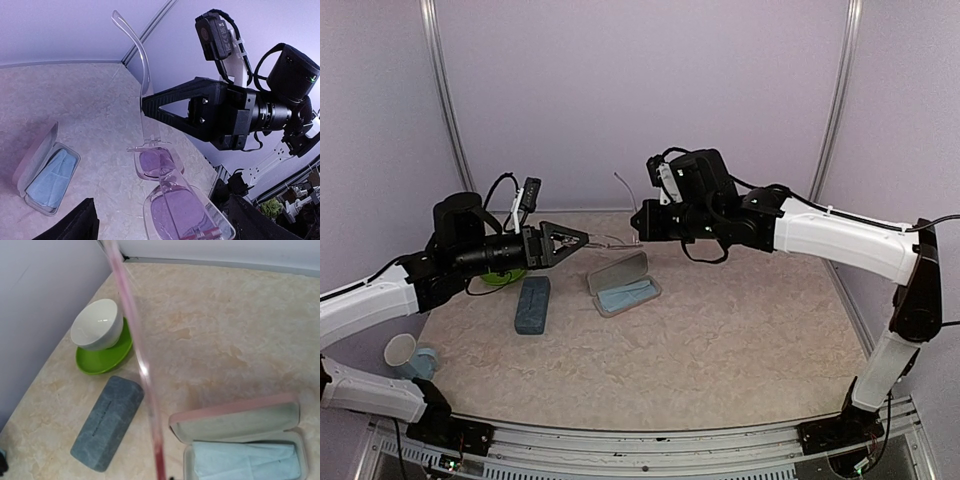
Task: Organize the sunglasses
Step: Pass from the right arm to the left
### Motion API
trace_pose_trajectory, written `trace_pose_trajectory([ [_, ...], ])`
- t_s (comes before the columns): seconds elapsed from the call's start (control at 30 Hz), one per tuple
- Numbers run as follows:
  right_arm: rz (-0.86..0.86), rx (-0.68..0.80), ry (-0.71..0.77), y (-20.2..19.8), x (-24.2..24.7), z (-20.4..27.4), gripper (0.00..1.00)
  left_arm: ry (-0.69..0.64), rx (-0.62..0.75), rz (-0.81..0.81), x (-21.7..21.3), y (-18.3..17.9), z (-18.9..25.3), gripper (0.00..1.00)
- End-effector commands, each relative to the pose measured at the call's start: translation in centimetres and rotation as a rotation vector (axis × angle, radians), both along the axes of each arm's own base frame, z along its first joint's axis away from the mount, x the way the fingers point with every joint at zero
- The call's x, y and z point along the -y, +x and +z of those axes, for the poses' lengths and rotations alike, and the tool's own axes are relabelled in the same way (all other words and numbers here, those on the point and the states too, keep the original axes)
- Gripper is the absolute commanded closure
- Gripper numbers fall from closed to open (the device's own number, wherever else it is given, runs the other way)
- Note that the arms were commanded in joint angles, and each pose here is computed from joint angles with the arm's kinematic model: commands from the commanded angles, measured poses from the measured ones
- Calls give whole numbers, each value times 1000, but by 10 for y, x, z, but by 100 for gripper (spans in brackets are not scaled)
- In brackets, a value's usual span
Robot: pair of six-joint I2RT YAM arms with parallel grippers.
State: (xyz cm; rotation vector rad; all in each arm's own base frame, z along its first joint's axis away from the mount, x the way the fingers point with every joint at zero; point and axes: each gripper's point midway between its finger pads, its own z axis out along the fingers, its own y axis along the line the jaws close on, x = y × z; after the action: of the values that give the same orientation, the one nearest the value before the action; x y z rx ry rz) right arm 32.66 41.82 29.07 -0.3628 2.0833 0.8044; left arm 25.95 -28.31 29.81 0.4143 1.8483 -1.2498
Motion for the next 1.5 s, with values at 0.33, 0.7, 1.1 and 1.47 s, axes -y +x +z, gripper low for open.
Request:
trace_pose_trajectory([
  [0.33, 3, 15, 4, 0, -19, 6, 100, 39, -35, 14, 3, 6, 1, 29],
  [0.7, 23, 15, -1, -3, -22, 4, 100, 41, -31, 22, 2, 7, 0, 47],
  [1.1, 66, 10, 17, -14, -19, 8, 63, 44, -30, 54, 1, 13, -1, 49],
  [1.47, -15, 23, 48, -12, 22, 25, 56, 65, 9, 44, 2, 14, -1, 49],
])
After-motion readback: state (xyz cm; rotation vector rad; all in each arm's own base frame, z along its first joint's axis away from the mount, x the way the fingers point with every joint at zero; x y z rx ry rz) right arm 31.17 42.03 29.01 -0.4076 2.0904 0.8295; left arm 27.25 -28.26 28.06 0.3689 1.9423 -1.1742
